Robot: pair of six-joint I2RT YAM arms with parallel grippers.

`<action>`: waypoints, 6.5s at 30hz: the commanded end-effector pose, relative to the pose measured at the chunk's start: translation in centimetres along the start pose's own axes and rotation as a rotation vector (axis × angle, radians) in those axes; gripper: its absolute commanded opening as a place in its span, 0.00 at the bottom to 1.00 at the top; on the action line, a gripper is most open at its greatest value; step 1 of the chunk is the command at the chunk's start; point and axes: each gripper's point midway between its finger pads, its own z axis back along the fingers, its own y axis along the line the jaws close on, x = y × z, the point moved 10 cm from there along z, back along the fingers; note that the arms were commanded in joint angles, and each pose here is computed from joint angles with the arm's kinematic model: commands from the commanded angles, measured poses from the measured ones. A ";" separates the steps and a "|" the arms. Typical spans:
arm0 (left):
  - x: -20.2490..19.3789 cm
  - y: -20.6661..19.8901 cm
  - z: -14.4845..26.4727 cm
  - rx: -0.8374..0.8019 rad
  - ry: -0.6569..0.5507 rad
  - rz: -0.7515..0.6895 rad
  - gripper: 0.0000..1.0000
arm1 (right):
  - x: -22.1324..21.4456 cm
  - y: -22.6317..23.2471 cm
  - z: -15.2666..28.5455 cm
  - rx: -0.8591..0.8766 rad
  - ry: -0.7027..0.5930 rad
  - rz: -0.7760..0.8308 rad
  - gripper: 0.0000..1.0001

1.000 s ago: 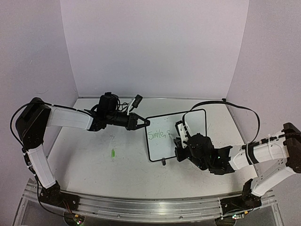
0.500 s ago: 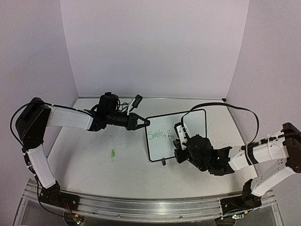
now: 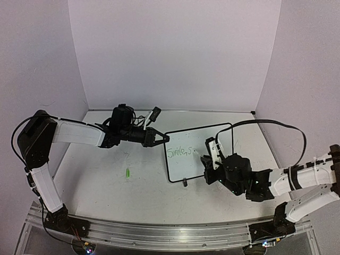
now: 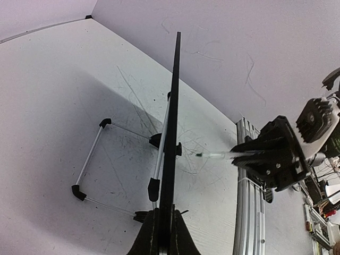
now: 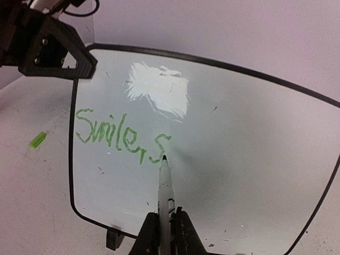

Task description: Write a sentence on the whiteboard

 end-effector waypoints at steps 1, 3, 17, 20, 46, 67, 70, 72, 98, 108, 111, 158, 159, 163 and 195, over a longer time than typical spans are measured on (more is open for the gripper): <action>0.4 -0.8 0.6 0.002 0.008 -0.009 0.00 | 1.9 -1.5 1.3 -0.041 -0.121 -0.065 0.00; 0.4 -0.7 0.5 0.001 0.010 -0.007 0.00 | 1.8 -1.4 0.9 -0.044 -0.105 -0.054 0.00; 0.6 -1.0 0.8 0.009 0.002 -0.016 0.00 | 1.8 -0.6 -0.3 -0.031 -0.076 -0.017 0.00; 0.5 -0.9 0.8 0.010 0.004 -0.013 0.00 | 1.9 -0.5 -0.4 -0.031 -0.076 -0.014 0.00; 0.5 -1.0 0.5 0.009 0.010 -0.012 0.00 | 2.7 -0.6 -1.7 -0.095 -0.075 -0.016 0.00; 0.6 -1.2 0.5 0.007 0.008 -0.017 0.00 | 2.1 -0.6 -2.7 -0.106 -0.028 -0.003 0.00; 0.6 -1.2 0.5 0.009 0.009 -0.017 0.00 | 1.9 -0.5 -2.7 -0.101 -0.012 -0.002 0.00; 0.6 -1.2 0.6 0.009 0.009 -0.017 0.00 | 1.6 -0.5 -2.8 -0.096 0.001 -0.001 0.00; 0.6 -1.1 0.5 0.010 0.011 -0.018 0.00 | -0.2 0.0 -1.9 -0.059 0.067 -0.020 0.00; 0.6 -1.1 0.5 0.010 0.013 -0.016 0.00 | -0.9 -0.1 -1.6 -0.062 0.086 -0.027 0.00; 0.6 -1.0 0.5 0.011 0.012 -0.016 0.00 | -0.9 -0.1 -1.6 -0.068 0.089 -0.026 0.00; 0.6 -1.4 0.6 0.008 0.011 -0.024 0.00 | 2.0 0.5 -2.1 -0.046 -0.043 -0.028 0.00; 0.7 -1.4 0.6 0.008 0.010 -0.025 0.00 | 2.0 0.6 -2.1 -0.050 -0.041 -0.026 0.00; 0.7 -1.4 0.6 0.008 0.010 -0.026 0.00 | 1.9 0.6 -2.3 -0.065 -0.031 -0.020 0.00; 0.6 -1.4 0.6 0.009 0.013 -0.026 0.00 | 1.3 -1.1 -1.3 -0.109 -0.030 -0.068 0.00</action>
